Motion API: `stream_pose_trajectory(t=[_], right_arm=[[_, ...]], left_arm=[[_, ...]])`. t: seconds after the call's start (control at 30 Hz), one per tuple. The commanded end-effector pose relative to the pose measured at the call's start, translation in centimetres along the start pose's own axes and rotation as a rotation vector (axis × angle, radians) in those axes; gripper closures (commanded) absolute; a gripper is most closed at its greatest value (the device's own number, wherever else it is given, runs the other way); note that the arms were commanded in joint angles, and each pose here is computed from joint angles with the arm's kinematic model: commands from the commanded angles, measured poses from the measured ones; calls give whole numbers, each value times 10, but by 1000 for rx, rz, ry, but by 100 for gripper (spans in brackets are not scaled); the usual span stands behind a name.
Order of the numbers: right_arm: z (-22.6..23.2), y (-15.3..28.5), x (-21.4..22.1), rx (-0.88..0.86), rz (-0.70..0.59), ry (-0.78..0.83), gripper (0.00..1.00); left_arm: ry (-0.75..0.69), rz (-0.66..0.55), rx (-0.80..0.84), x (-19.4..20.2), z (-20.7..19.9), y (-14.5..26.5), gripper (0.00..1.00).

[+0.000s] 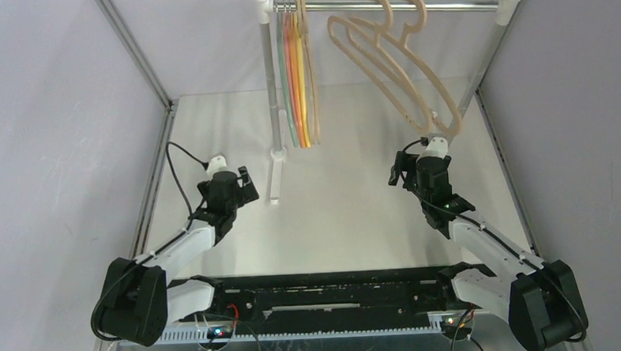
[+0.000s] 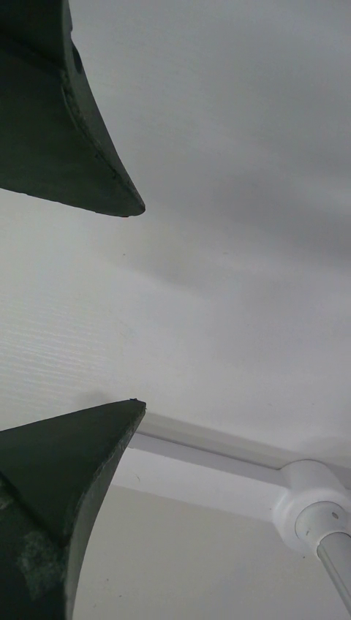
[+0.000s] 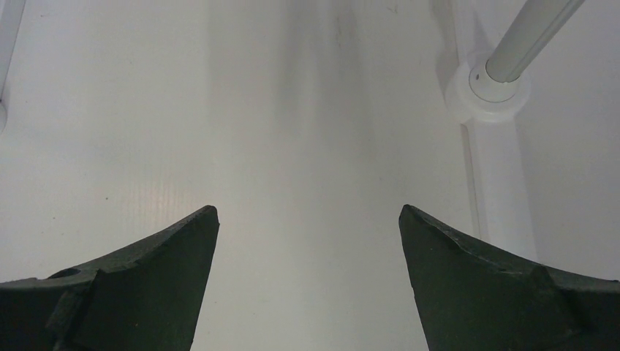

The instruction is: Organize the hangers

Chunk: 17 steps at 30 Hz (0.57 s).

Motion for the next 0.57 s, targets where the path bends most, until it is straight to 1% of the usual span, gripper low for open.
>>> stream_pose_trajectory(t=[0.0,0.53], right_arm=[[8,-3,-12,-16,-62,15,0],[7,-5,-8,18,-61,23,0]], left_arm=[[3,-91,-3,-26,-3,3,0],[3,-104,-7,-26,-2,5,0]])
Point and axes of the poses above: each gripper's point midway between its finger pads, its own y axis back along the fingers, its own z axis along the line the jaws close on, x = y × z, the point moved 6 cm from there along y, back along the fingers, and after that the axes turned 12 degrees about -y, right-handed, at the moved point
